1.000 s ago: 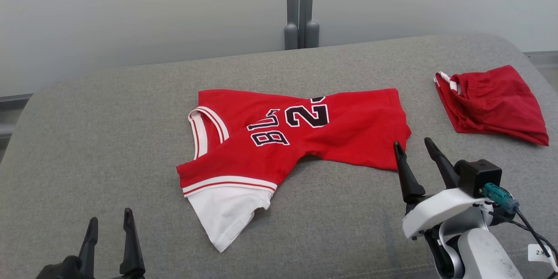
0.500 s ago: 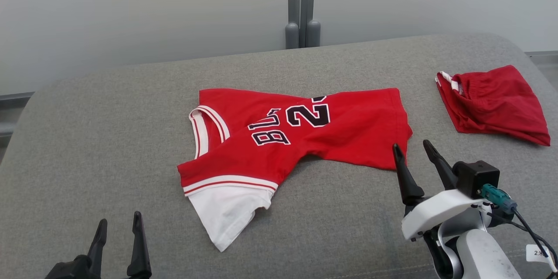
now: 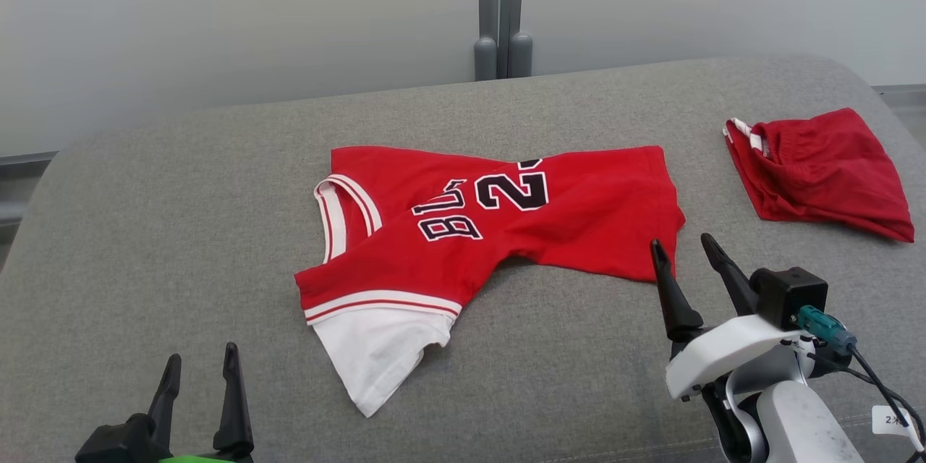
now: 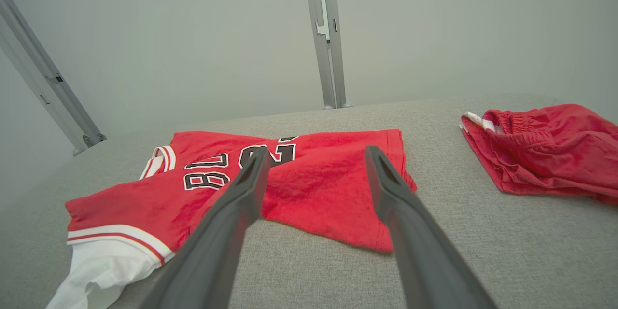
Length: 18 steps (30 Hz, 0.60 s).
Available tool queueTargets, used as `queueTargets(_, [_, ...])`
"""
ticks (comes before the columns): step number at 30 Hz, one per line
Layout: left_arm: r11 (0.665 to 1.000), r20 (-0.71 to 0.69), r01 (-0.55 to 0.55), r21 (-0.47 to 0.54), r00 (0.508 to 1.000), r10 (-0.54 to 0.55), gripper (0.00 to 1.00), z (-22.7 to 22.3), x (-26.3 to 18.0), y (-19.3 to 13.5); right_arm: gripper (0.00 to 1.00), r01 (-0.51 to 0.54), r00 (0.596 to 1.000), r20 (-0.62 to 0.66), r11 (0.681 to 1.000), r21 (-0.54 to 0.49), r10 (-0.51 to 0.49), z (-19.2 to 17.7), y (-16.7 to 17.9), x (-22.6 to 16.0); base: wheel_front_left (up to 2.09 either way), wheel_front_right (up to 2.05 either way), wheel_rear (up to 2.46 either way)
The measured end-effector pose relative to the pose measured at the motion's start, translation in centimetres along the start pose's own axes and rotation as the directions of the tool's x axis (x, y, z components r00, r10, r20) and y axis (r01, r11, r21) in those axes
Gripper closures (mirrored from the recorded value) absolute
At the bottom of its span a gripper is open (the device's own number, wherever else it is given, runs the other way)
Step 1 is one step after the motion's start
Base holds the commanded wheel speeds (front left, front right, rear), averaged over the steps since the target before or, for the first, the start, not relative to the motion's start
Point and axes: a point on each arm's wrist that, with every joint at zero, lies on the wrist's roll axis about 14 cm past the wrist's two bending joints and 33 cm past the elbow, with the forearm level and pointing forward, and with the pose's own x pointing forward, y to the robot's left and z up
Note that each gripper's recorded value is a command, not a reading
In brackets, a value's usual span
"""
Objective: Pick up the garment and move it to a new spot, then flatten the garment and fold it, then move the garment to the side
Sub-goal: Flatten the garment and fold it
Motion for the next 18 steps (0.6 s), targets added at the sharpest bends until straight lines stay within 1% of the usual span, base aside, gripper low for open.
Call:
queueTargets(2, [1.0,-0.005,0.002,0.001,1.0,-0.002,0.0,-0.2,0.0,-0.1,0.0,0.0,1.0,-0.001,1.0,0.0,0.0,0.0,0.0,0.0,0.0,0.0,0.0])
queueTargets(5, [1.0,-0.048,0.016,-0.001,0.999,-0.016,0.0,-1.3,-0.1,-0.5,0.0,0.002,1.0,-0.004,1.0,0.001,-0.002,-0.1,-0.1,0.0,0.0,0.0,0.0])
queueTargets(7, [0.999,-0.088,0.036,-0.021,0.995,-0.038,0.0,-2.2,-0.2,-1.5,0.0,0.003,1.0,-0.009,1.0,0.002,-0.003,-0.3,-0.1,0.1,0.0,0.0,0.0])
queueTargets(9, [0.996,-0.14,0.058,-0.063,0.988,-0.067,0.0,-3.5,-0.3,-2.7,0.0,0.004,1.0,-0.014,1.0,0.003,-0.004,-0.5,-0.2,0.1,0.0,0.0,0.0])
queueTargets(14, [0.979,-0.318,0.084,-0.187,0.937,-0.142,0.0,-7.9,-1.5,-5.4,0.0,0.009,1.0,-0.028,1.0,0.005,-0.009,-1.0,-0.3,0.1,0.0,0.0,0.0])
queueTargets(17, [0.968,-0.379,0.09,-0.236,0.908,-0.177,0.0,-9.7,-1.8,-6.4,0.0,0.015,0.999,-0.038,1.0,0.006,-0.015,-1.3,-0.5,0.1,0.0,0.0,0.0])
queueTargets(18, [0.958,-0.409,0.084,-0.275,0.891,-0.196,0.0,-10.6,-1.8,-7.0,0.0,0.023,0.999,-0.048,1.0,0.006,-0.022,-1.6,-0.8,0.1,0.0,0.0,0.0])
